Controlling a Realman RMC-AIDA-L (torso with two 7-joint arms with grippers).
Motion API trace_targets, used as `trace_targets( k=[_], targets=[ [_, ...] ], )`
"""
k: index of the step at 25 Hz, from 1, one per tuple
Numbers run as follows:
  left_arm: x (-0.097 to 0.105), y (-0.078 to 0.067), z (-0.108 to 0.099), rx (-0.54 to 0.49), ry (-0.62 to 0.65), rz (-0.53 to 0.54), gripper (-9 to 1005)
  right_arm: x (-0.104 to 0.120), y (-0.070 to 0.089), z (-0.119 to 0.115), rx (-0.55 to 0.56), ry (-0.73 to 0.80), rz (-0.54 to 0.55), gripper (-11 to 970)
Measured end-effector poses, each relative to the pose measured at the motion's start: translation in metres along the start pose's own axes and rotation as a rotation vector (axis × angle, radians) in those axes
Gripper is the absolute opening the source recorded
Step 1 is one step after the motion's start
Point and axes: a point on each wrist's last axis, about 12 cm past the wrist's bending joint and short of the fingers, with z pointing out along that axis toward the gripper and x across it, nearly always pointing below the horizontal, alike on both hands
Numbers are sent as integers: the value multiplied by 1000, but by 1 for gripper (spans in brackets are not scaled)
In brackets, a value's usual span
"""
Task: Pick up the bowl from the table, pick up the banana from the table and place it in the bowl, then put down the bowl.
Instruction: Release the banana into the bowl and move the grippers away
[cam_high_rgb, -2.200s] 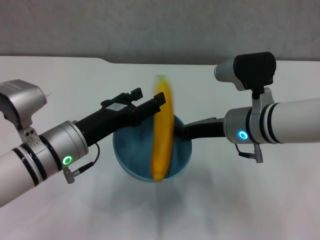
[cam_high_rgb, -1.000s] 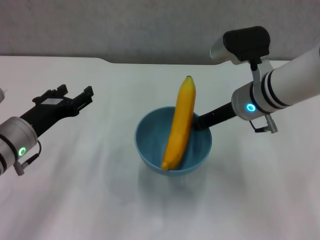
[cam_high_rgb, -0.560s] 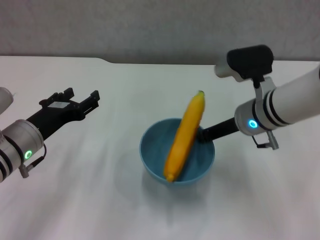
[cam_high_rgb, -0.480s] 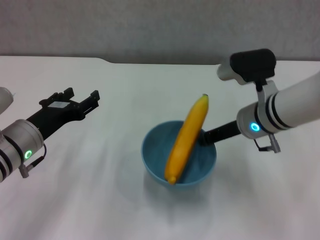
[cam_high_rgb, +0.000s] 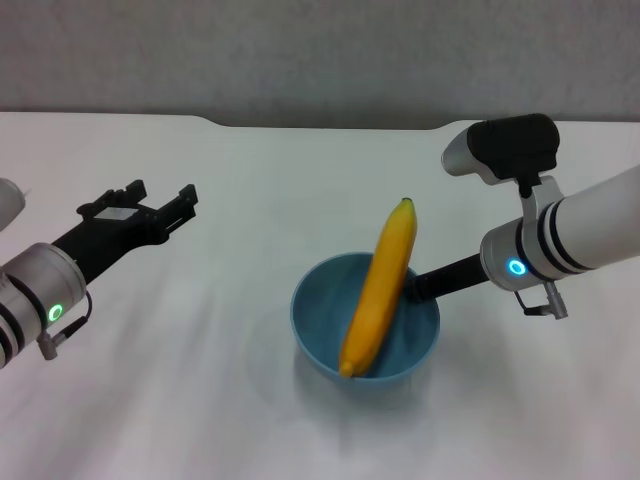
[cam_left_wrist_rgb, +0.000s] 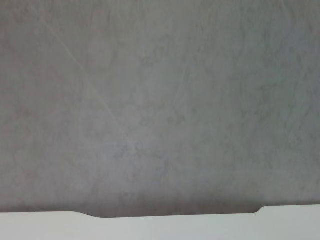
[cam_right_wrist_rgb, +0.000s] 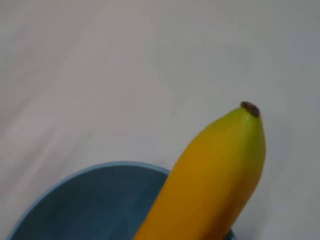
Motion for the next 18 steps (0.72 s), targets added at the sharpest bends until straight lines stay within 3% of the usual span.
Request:
trace_targets(
  k=[18],
  targets=[
    [1,2,-2,-6,-3,-17,779,7,-4,2,7,19,23,41]
  ],
)
